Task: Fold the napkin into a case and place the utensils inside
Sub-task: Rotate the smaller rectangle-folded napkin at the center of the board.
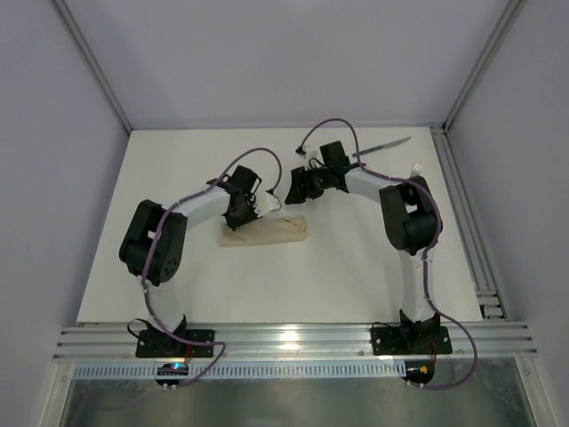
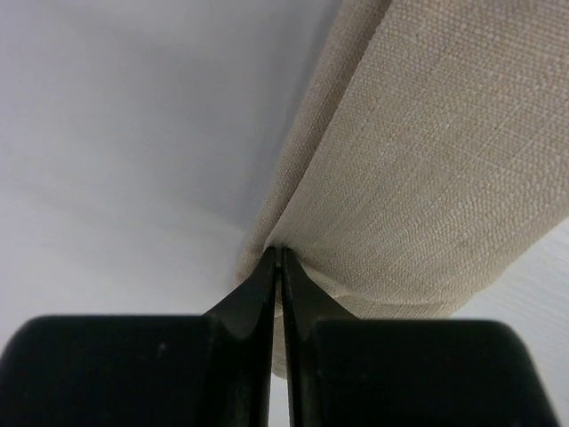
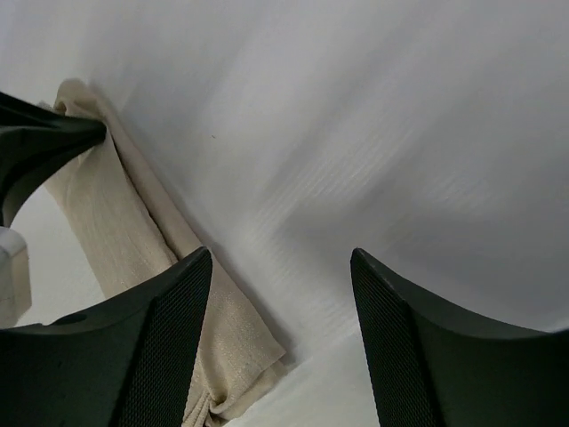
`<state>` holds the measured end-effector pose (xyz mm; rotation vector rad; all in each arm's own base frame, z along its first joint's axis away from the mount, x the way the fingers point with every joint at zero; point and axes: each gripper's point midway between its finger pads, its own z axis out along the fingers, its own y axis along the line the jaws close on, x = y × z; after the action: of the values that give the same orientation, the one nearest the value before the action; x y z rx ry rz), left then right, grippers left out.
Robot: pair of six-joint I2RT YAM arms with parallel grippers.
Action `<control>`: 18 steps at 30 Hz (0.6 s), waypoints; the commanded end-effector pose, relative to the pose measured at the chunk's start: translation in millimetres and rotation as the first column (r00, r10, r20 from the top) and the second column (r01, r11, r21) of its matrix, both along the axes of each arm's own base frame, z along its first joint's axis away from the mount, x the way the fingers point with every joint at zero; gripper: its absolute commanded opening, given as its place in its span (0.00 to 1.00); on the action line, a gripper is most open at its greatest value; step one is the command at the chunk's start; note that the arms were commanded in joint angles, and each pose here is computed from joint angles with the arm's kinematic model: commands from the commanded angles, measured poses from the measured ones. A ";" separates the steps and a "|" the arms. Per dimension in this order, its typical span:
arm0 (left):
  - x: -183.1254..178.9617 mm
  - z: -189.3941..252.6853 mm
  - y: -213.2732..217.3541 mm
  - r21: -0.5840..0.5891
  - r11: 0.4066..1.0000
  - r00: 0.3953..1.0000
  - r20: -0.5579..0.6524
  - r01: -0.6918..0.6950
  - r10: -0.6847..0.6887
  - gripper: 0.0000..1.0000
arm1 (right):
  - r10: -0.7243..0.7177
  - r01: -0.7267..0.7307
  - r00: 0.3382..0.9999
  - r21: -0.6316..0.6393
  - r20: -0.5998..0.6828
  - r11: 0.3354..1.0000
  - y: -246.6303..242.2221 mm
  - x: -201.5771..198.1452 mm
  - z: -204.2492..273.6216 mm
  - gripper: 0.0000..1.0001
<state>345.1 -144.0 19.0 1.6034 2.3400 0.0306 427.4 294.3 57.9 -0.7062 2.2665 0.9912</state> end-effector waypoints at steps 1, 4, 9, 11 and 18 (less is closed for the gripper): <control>34.2 -19.0 -2.5 0.059 0.994 0.984 0.146 0.093 -0.101 0.04 | 0.101 -0.099 0.989 0.023 -0.109 0.995 14.3 -21.6 -4.5 0.68; 39.7 -22.6 -10.4 0.062 0.989 0.976 0.163 0.136 -0.144 0.04 | 0.145 -0.145 0.978 0.014 -0.148 0.989 23.8 -29.7 -12.0 0.68; 46.7 -26.8 -21.6 0.055 0.982 0.967 0.175 0.180 -0.187 0.04 | 0.168 -0.174 0.938 0.008 -0.304 0.985 29.4 -48.1 -40.9 0.68; 47.7 -25.3 -25.4 0.043 0.981 0.965 0.177 0.187 -0.192 0.04 | 0.162 -0.174 0.924 -0.006 -0.346 0.985 28.6 -57.4 -49.6 0.68; 49.8 -21.7 -35.9 -0.008 0.980 0.963 0.188 0.199 -0.194 0.04 | 0.110 -0.137 0.900 -0.035 -0.423 0.990 31.2 -71.5 -58.6 0.62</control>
<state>404.9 -163.4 20.7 1.6959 2.0294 0.2439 387.3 334.3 36.4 -0.7998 2.4324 1.2693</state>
